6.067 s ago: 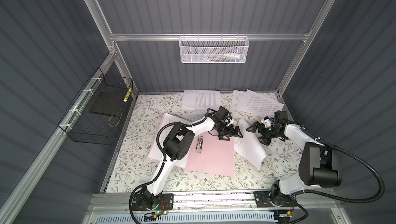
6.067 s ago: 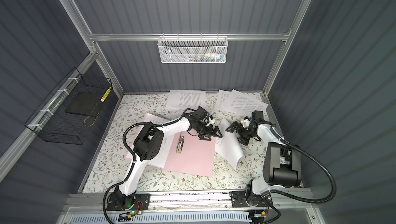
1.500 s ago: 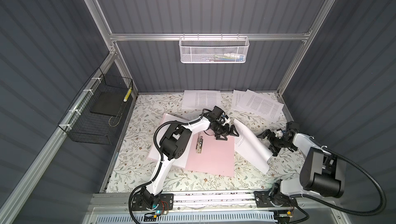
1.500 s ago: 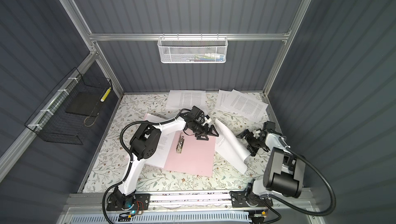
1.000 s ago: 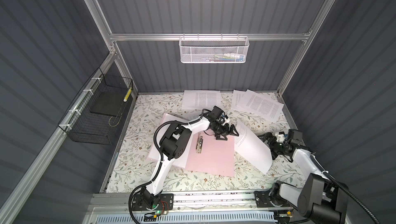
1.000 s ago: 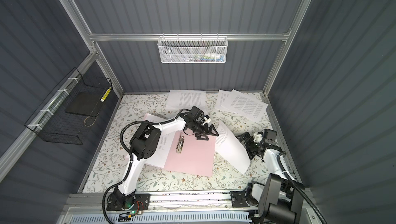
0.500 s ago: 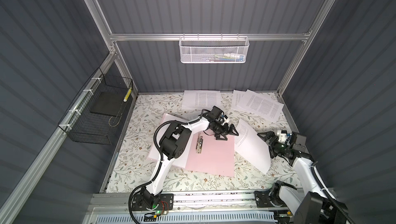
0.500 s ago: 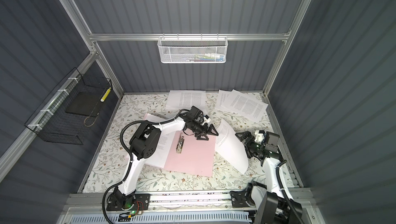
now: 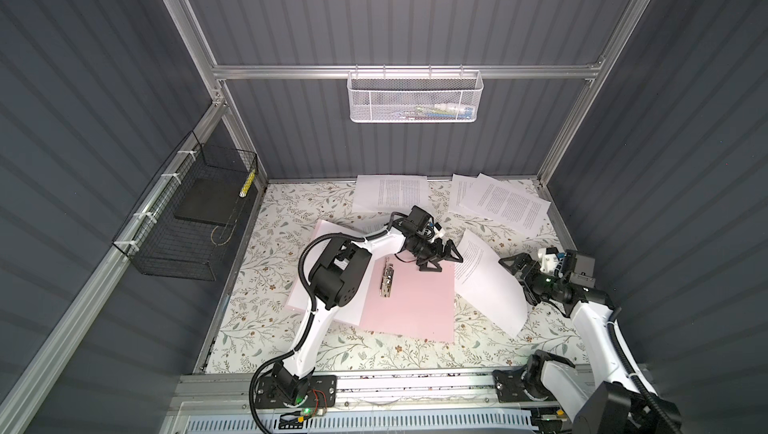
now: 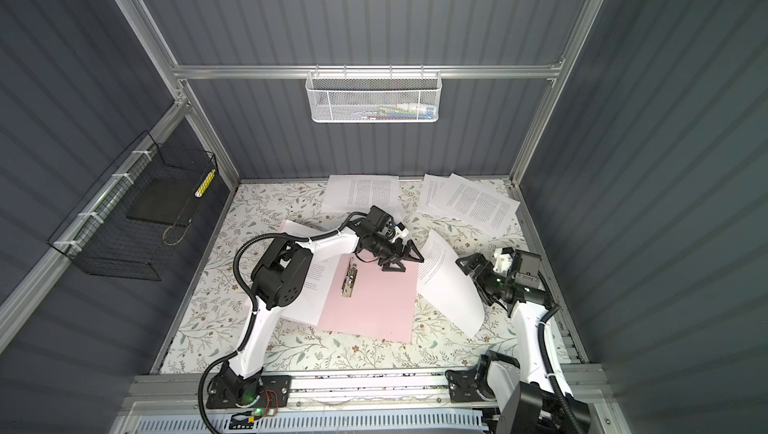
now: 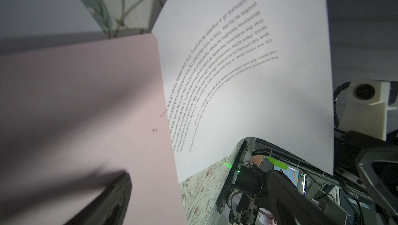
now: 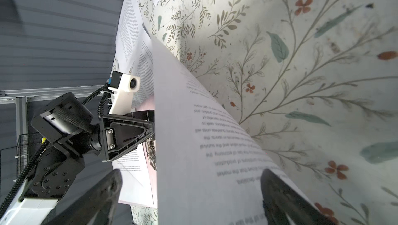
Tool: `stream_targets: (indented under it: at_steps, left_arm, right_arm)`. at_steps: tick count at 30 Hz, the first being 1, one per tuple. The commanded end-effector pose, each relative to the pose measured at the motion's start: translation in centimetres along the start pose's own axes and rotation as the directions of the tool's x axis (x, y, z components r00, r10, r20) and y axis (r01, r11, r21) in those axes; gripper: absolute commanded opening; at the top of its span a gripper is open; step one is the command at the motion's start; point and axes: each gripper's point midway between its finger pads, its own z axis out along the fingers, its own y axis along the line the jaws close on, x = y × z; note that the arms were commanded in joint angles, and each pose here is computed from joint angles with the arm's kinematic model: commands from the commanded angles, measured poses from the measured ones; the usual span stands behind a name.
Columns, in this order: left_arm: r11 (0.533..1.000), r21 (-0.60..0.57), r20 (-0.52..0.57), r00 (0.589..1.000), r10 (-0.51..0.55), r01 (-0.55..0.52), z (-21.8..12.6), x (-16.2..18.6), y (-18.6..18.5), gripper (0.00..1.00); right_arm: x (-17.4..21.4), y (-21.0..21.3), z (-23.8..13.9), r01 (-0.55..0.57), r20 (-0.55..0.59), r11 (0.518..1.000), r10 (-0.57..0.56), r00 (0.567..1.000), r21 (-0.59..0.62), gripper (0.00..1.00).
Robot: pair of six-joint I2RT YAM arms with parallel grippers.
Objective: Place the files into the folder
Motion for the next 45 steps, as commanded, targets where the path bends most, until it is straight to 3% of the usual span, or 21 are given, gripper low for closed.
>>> stream_targets:
  at_steps: [1, 5, 10, 13, 20, 29, 39, 42, 45]
  left_arm:
    - [0.986, -0.104, -0.044, 0.99, -0.133, 0.127, 1.7, 1.8, 5.5, 1.0]
    - [0.987, -0.1, -0.045, 0.99, -0.131, 0.126, 1.7, 1.9, 5.4, 1.0]
    - [0.986, -0.096, -0.048, 0.989, -0.14, 0.135, 1.8, 2.0, 5.5, 1.0]
    - [0.987, -0.084, -0.05, 0.988, -0.144, 0.14, 1.9, 2.0, 5.4, 1.0]
    - [0.987, -0.069, -0.051, 0.987, -0.151, 0.148, 2.0, 2.0, 5.3, 1.0]
    - [0.987, -0.058, -0.054, 0.986, -0.156, 0.152, 2.0, 2.0, 5.1, 1.0]
    - [0.987, -0.048, -0.056, 0.986, -0.159, 0.156, 2.1, 2.1, 5.1, 1.0]
    - [0.986, -0.041, -0.061, 0.984, -0.166, 0.164, 2.3, 2.1, 5.1, 1.0]
    - [0.985, -0.037, -0.061, 0.984, -0.168, 0.166, 2.3, 2.1, 5.1, 1.0]
  right_arm:
    - [1.3, -0.8, 0.7, -0.013, -0.071, 1.0, 0.014, 0.997, 0.009, 0.99]
    - [1.5, -1.9, 1.1, -0.027, -0.078, 0.998, 0.032, 0.996, 0.062, 0.99]
    - [0.1, -2.4, -1.1, 0.019, 0.063, 0.988, -0.029, 0.998, 0.153, 0.99]
    - [0.0, -1.7, -1.6, 0.053, 0.115, 0.991, -0.067, 0.991, 0.119, 0.99]
    - [1.5, -2.9, 0.2, 0.031, 0.003, 0.994, -0.031, 1.0, 0.104, 0.99]
    - [0.1, -5.7, -0.3, 0.001, 0.077, 0.96, -0.023, 0.997, 0.282, 0.99]
    - [-1.5, -4.1, 0.7, 0.067, 0.054, 0.97, -0.082, 0.995, 0.233, 0.99]
    - [-1.8, -3.7, 1.4, 0.102, 0.001, 0.962, -0.106, 0.994, 0.252, 0.99]
    - [-1.1, -4.6, 3.5, 0.086, -0.107, 0.96, -0.059, 0.992, 0.267, 0.99]
